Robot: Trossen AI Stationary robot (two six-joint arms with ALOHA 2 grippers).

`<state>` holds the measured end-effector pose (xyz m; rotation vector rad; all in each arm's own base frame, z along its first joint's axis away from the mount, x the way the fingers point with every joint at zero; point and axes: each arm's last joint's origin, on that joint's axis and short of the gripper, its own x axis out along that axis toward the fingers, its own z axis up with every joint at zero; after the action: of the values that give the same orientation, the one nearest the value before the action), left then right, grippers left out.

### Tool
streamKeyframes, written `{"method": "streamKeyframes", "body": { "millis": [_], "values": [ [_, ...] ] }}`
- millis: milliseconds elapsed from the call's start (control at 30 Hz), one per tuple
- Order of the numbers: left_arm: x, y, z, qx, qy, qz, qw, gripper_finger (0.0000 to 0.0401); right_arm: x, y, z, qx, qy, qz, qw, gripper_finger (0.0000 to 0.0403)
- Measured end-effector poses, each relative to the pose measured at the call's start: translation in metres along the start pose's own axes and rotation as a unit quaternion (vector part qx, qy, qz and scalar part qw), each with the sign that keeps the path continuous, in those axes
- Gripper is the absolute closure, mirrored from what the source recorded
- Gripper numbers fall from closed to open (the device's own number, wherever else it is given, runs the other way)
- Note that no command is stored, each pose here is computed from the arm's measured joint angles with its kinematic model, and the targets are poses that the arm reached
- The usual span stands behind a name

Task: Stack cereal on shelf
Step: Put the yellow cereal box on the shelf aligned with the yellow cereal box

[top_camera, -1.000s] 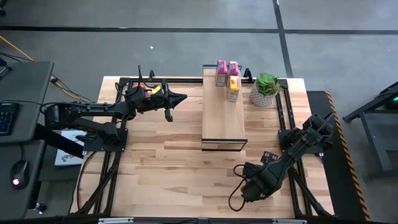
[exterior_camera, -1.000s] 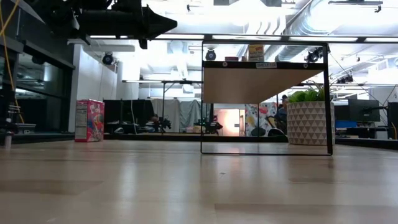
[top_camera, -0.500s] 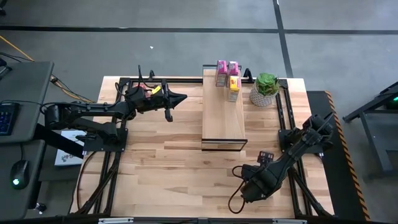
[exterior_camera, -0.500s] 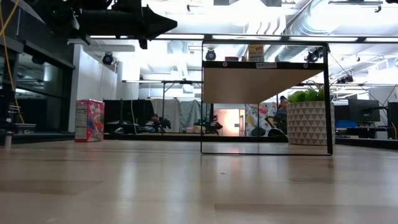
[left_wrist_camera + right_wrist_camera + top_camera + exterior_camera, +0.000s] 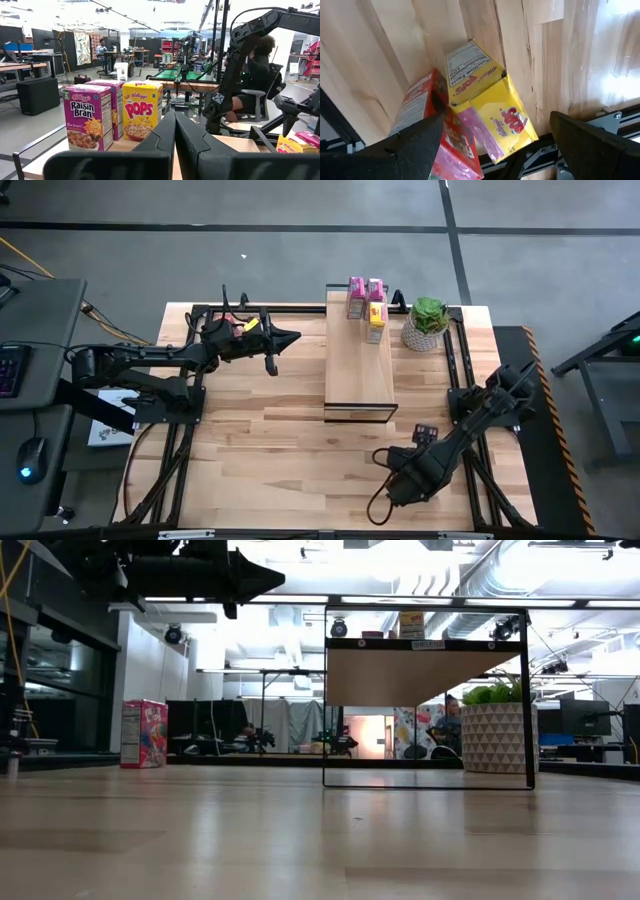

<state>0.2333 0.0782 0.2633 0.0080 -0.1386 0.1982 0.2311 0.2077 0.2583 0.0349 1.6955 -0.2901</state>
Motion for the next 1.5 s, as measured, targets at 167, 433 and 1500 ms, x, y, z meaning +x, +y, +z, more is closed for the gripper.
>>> {"method": "streamKeyframes", "body": {
  "millis": [167,433,1500],
  "values": [
    [0.000,0.000,0.000,0.000,0.000,0.000,1.000,0.0401,0.009,0.006,0.004,-0.013,0.017,-0.011,1.000,0.0045],
    [0.000,0.000,0.000,0.000,0.000,0.000,1.000,0.0401,0.015,0.006,0.009,-0.011,0.034,-0.028,0.999,0.0045],
    [0.000,0.000,0.000,0.000,0.000,0.000,1.000,0.0401,0.016,0.010,0.023,0.067,-0.012,0.014,0.998,0.0149]
  ]
}}
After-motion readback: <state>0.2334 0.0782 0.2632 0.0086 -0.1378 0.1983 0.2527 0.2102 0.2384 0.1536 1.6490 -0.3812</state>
